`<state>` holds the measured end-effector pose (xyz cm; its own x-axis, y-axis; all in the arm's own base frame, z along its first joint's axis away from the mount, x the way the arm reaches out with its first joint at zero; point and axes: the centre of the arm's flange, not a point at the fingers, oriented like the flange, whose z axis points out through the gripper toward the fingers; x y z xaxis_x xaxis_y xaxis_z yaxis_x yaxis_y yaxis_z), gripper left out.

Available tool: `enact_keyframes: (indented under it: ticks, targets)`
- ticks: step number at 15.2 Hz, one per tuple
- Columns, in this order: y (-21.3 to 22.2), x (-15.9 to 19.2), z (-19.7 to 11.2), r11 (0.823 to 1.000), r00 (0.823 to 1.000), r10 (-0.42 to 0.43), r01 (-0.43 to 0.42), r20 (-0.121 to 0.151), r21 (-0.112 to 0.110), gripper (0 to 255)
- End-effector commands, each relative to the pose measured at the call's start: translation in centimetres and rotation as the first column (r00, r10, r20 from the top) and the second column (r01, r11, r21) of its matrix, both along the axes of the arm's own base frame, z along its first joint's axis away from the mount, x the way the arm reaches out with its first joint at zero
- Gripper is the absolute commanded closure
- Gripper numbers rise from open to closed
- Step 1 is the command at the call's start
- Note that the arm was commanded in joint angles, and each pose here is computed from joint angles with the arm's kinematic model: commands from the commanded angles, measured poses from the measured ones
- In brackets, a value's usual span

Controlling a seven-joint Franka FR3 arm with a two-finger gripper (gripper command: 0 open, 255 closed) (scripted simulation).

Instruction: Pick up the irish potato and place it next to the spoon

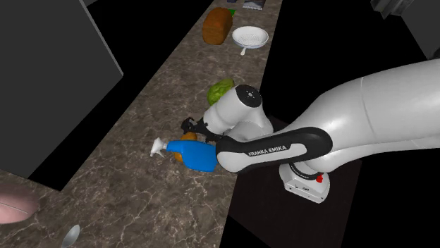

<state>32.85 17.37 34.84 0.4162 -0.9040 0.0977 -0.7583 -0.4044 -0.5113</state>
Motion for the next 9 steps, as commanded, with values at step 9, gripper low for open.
enact_keyframes:
  ticks: [9]
  targets:
    - [0.9,2.8,-4.1,0.998,0.998,-0.059,0.058,0.03,0.02,0]
